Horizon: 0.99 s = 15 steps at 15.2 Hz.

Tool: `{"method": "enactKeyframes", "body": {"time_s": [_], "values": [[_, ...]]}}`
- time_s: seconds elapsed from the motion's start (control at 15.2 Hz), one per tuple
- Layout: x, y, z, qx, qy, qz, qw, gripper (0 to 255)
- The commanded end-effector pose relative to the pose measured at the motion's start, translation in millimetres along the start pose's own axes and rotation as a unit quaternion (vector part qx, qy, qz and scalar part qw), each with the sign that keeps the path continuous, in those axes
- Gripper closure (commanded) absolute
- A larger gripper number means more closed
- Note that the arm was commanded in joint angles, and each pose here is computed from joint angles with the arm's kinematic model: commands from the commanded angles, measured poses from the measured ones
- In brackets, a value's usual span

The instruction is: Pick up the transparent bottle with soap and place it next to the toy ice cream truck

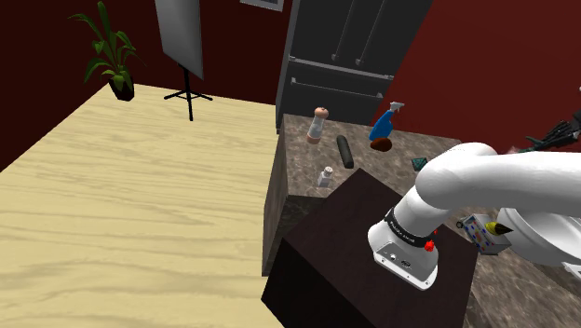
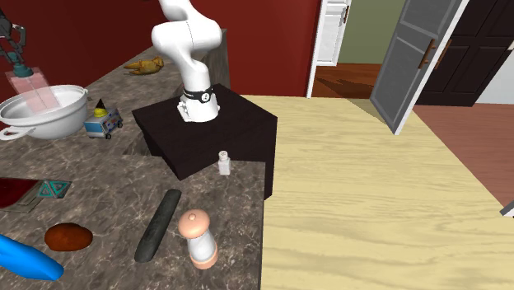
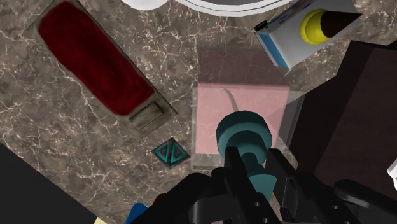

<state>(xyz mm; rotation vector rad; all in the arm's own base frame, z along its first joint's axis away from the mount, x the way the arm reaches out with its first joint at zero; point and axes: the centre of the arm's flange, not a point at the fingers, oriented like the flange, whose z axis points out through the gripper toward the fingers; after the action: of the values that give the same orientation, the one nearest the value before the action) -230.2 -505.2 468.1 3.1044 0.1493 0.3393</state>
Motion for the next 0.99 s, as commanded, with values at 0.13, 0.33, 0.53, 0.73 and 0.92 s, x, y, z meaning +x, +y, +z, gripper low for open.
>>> {"method": "enactKeyframes", "body": {"time_s": [0.13,0.33,0.53,0.73,0.92], "values": [[-4,-1,22,0.000,0.000,0.000,1.0000,255],[-7,-1,38,0.000,0.000,0.000,1.0000,255],[-11,-2,53,0.000,0.000,0.000,1.0000,255],[-14,-2,69,0.000,0.000,0.000,1.0000,255],[-17,-3,84,0.000,0.000,0.000,1.0000,255]]}}
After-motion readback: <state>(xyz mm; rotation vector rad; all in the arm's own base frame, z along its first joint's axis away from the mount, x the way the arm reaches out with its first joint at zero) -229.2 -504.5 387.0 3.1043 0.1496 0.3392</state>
